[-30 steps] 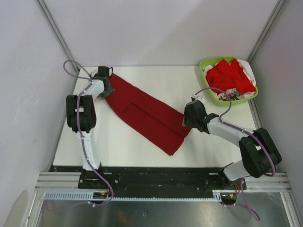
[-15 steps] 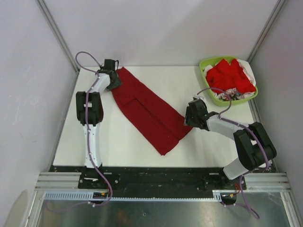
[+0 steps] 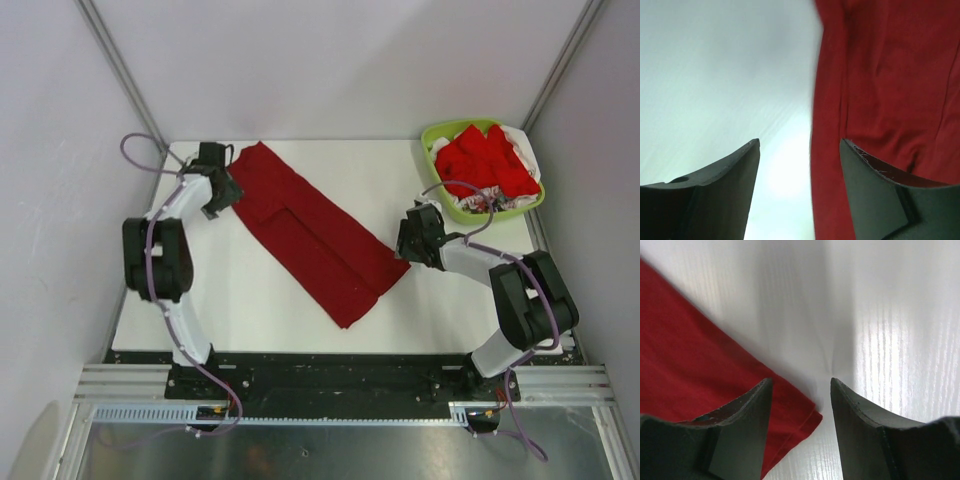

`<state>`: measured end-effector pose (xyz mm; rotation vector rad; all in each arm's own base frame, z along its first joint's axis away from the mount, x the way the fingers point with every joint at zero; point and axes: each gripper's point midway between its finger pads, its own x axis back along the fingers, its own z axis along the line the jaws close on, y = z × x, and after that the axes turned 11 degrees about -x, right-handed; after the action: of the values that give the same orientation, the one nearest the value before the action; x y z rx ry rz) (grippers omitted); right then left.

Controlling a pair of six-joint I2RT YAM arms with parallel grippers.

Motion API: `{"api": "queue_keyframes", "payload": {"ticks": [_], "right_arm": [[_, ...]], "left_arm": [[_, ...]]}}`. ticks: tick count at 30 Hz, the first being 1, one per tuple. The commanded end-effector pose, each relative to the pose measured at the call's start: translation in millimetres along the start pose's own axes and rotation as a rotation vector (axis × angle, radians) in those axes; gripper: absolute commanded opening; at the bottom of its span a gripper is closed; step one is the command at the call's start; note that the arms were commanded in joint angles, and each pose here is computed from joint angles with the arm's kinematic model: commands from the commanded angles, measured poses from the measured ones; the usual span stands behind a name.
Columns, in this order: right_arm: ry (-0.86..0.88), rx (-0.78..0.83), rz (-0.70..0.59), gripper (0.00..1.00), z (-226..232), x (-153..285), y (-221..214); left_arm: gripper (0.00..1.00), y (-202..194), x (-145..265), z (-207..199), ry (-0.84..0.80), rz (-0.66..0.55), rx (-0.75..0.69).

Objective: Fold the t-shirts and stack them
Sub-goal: Rotate the tshirt 80 degrees

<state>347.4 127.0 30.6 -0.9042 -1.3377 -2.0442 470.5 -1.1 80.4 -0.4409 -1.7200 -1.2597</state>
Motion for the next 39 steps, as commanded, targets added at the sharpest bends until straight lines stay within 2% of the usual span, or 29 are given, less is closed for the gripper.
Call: {"api": "queue_keyframes", "payload": {"ticks": [1,7,9,13,17,27,34,39], "right_arm": [[0.1,0.027,-0.028,0.55,23.9,-5.1,17.1],[0.094,0.022,0.027,0.5,20.8,-13.7,2.5],[0.08,0.016,0.04,0.44,18.0,-14.3,-1.4],[0.057,0.009,0.061,0.23,14.1,-13.2,-9.4],[0.035,0.026,0.075,0.15,13.6,-5.9,-21.2],[0.055,0.031,0.162,0.05,22.8,26.8,-74.3],[0.165,0.042,0.241,0.03,56.7,63.8,-133.6],[0.262,0.074,0.3,0.03,85.2,91.5,-175.9]], "left_arm": [[0.69,-43.5,36.5,-1.0,-0.005,0.027,0.161],[0.67,-118.2,69.6,-19.4,-0.063,0.098,0.145],[0.66,-138.3,79.9,-25.0,-0.09,0.118,0.126],[0.65,-165.7,96.2,-32.9,-0.139,0.141,0.079],[0.64,-183.8,105.3,-34.5,-0.168,0.161,0.036],[0.64,-190.2,114.8,-23.1,-0.182,0.149,0.044],[0.63,-193.0,113.3,-17.6,-0.17,0.149,0.04],[0.63,-177.3,112.6,-12.5,-0.155,0.112,0.063]]}}
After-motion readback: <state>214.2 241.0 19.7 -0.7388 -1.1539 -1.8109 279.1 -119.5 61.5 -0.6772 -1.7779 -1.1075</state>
